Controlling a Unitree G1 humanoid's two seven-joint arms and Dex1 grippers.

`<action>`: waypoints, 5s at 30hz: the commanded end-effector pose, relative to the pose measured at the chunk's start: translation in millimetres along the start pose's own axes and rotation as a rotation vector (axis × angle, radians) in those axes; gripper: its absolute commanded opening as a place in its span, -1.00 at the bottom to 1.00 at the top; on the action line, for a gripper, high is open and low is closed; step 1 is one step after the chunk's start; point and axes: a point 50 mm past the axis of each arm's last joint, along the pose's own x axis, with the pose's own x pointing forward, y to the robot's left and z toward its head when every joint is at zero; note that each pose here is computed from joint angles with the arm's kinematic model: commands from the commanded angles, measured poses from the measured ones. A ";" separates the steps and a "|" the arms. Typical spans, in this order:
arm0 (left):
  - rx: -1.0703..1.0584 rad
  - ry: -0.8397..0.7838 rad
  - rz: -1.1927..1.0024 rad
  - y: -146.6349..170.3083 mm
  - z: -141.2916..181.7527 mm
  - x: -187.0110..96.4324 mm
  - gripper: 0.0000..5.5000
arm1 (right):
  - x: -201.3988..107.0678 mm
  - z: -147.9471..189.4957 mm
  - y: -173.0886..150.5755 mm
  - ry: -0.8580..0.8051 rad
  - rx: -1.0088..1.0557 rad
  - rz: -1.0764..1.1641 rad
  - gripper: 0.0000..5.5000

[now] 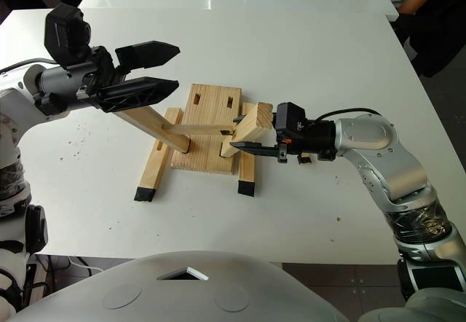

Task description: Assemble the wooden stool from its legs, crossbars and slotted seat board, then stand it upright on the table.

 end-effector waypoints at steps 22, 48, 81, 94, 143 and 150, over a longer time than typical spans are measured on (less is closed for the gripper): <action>0.032 0.219 -0.111 -10.6 -33.1 8.7 0.58 | 5.3 -33.6 -3.6 0.200 0.079 0.012 -0.26; 0.054 0.262 -0.200 -3.2 -20.4 21.0 0.58 | 10.0 -34.2 -27.9 0.220 0.124 0.038 -0.26; 0.303 -0.116 0.403 103.3 108.4 29.6 0.58 | 6.1 -34.5 -9.7 0.227 0.149 0.090 -0.26; 0.338 0.283 0.176 106.3 8.4 25.0 0.58 | -10.9 -21.0 1.3 0.250 0.197 0.197 -0.26; 0.085 0.495 -0.293 40.1 -64.5 49.8 0.58 | -3.7 -20.0 8.5 0.275 0.190 0.227 -0.26; 0.010 0.558 -0.232 51.7 -89.5 44.6 0.58 | -2.8 -22.5 10.6 0.283 0.185 0.226 -0.26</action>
